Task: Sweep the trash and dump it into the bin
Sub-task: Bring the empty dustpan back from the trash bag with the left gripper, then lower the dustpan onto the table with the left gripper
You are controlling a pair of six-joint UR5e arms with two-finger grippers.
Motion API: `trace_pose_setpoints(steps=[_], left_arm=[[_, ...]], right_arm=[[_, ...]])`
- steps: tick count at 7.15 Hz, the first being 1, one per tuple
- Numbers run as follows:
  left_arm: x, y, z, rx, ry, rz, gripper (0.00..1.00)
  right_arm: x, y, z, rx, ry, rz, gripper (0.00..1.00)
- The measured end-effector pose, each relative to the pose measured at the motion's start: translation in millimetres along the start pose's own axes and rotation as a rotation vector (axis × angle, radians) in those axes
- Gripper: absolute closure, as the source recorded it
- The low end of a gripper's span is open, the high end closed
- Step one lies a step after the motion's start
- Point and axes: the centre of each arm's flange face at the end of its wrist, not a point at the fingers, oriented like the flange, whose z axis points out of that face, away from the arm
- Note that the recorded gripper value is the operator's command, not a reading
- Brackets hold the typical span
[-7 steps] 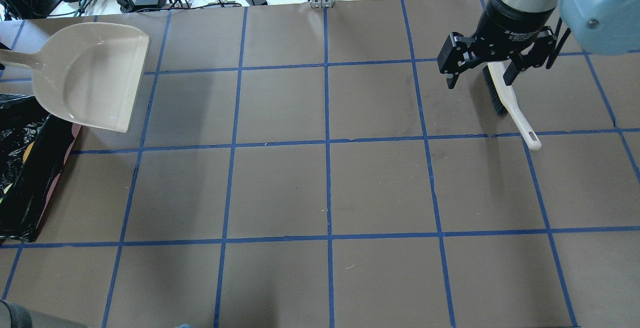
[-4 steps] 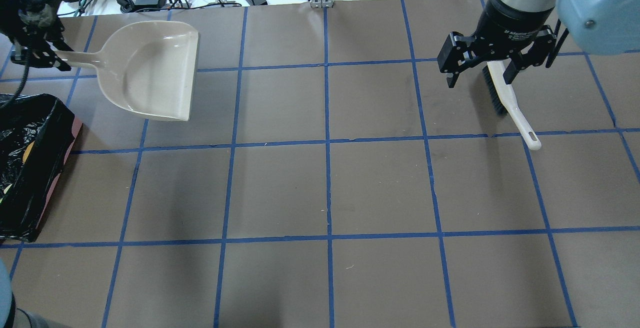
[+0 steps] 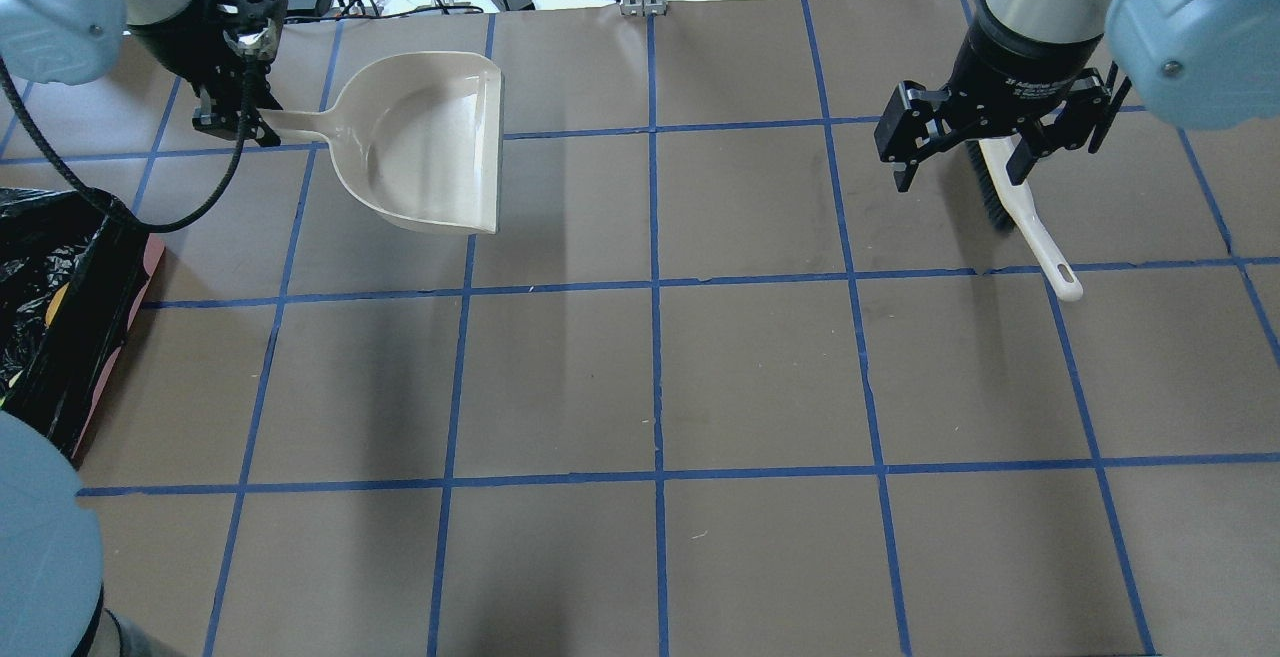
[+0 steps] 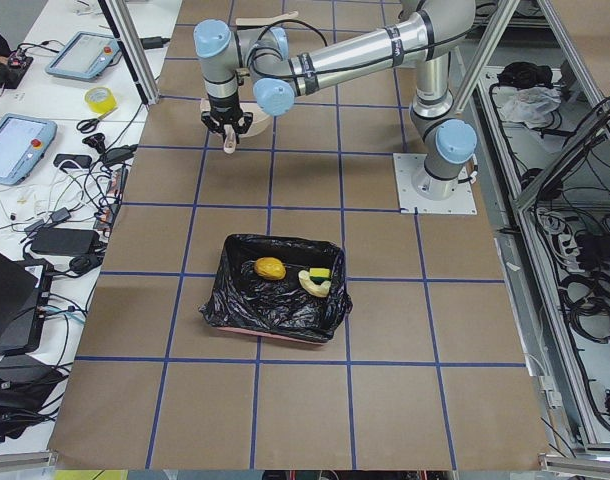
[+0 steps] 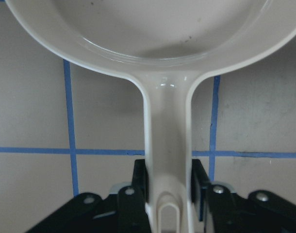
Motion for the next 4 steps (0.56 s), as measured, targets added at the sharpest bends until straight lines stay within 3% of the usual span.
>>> trace_pose_setpoints(steps=[4], left_arm=[[-31.5, -24.0, 48.6, -0.007, -0.049, 0.056, 1.0]], right_arm=[[0.1, 0.6, 1.5, -0.001, 0.001, -0.001, 0.0]])
